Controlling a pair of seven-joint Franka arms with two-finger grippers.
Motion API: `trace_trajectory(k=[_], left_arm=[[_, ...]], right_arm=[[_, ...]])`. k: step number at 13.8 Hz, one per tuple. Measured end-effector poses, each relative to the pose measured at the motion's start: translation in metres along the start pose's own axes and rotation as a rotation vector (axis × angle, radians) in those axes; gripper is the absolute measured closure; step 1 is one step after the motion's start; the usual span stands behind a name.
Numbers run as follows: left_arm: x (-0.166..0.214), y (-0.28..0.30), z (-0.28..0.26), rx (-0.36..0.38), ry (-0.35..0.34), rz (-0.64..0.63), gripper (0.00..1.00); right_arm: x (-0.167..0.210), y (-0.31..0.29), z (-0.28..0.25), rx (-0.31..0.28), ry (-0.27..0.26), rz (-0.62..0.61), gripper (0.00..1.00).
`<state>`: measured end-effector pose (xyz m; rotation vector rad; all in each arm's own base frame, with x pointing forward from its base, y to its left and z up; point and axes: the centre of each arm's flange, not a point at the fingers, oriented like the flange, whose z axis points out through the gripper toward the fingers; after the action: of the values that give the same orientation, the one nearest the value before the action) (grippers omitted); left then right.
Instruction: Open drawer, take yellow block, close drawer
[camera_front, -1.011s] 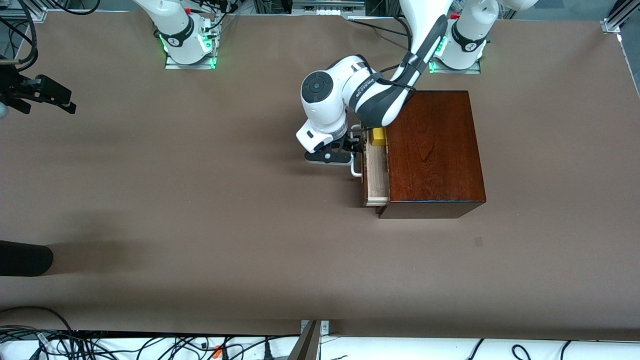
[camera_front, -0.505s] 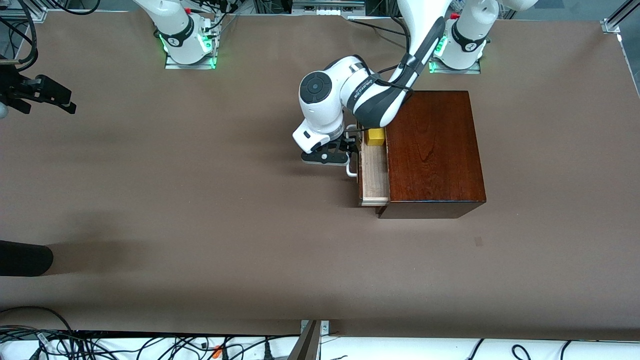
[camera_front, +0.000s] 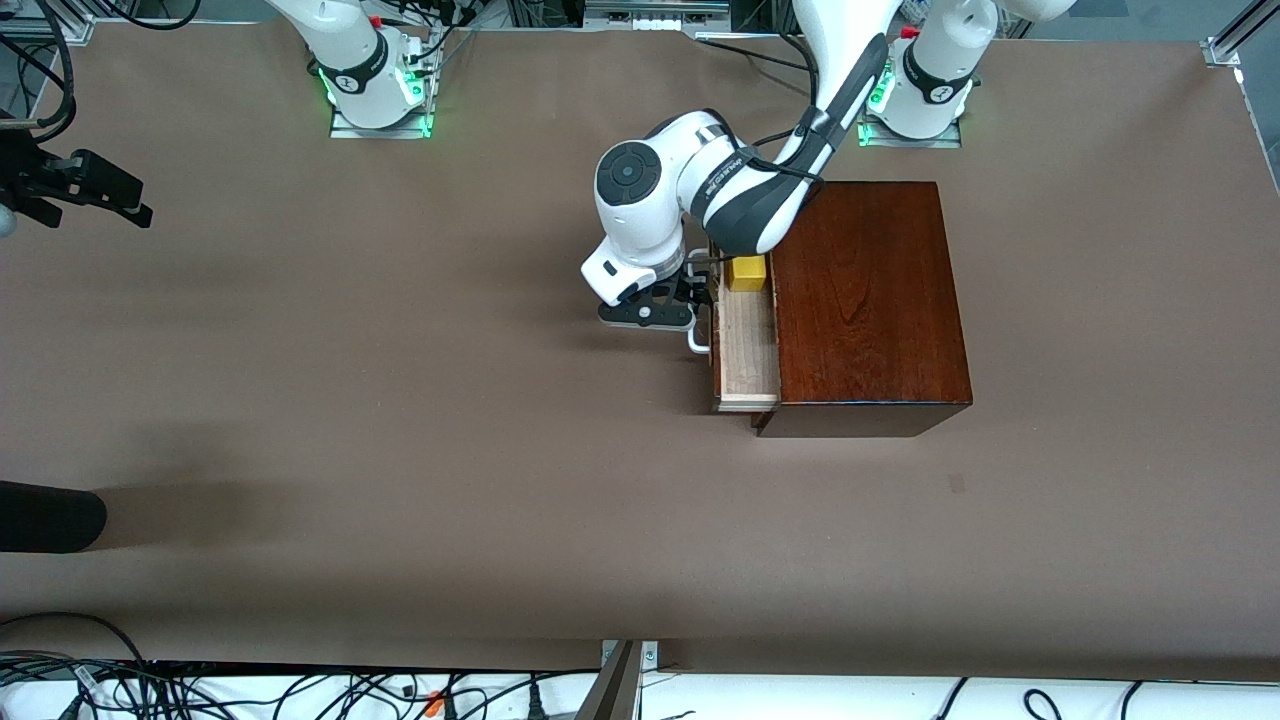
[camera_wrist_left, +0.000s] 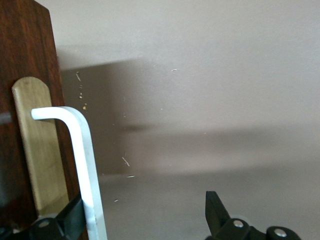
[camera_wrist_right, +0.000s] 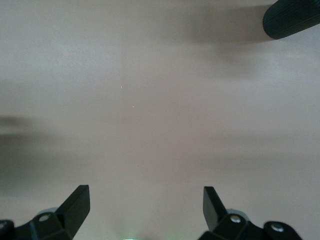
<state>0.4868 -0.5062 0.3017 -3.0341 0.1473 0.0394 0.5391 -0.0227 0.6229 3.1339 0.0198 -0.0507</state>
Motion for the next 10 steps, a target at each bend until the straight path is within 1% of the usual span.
trace_trajectory(k=[2,6,8,10], left_arm=[[-0.004,0.01,-0.019,-0.002,-0.011,0.01,0.0],[-0.008,0.012,-0.056,0.023,-0.034,0.014,0.0],[-0.009,0.004,-0.079,0.036,-0.045,0.005,0.0],[-0.009,-0.017,-0.114,0.048,-0.052,-0.014,0.0]], right_arm=[[0.0,0.0,0.0,0.0,0.0,0.0,0.0],[0.0,0.0,0.0,0.0,0.0,0.0,0.0],[0.0,0.0,0.0,0.0,0.0,0.0,0.0],[0.0,0.0,0.0,0.0,0.0,0.0,0.0]])
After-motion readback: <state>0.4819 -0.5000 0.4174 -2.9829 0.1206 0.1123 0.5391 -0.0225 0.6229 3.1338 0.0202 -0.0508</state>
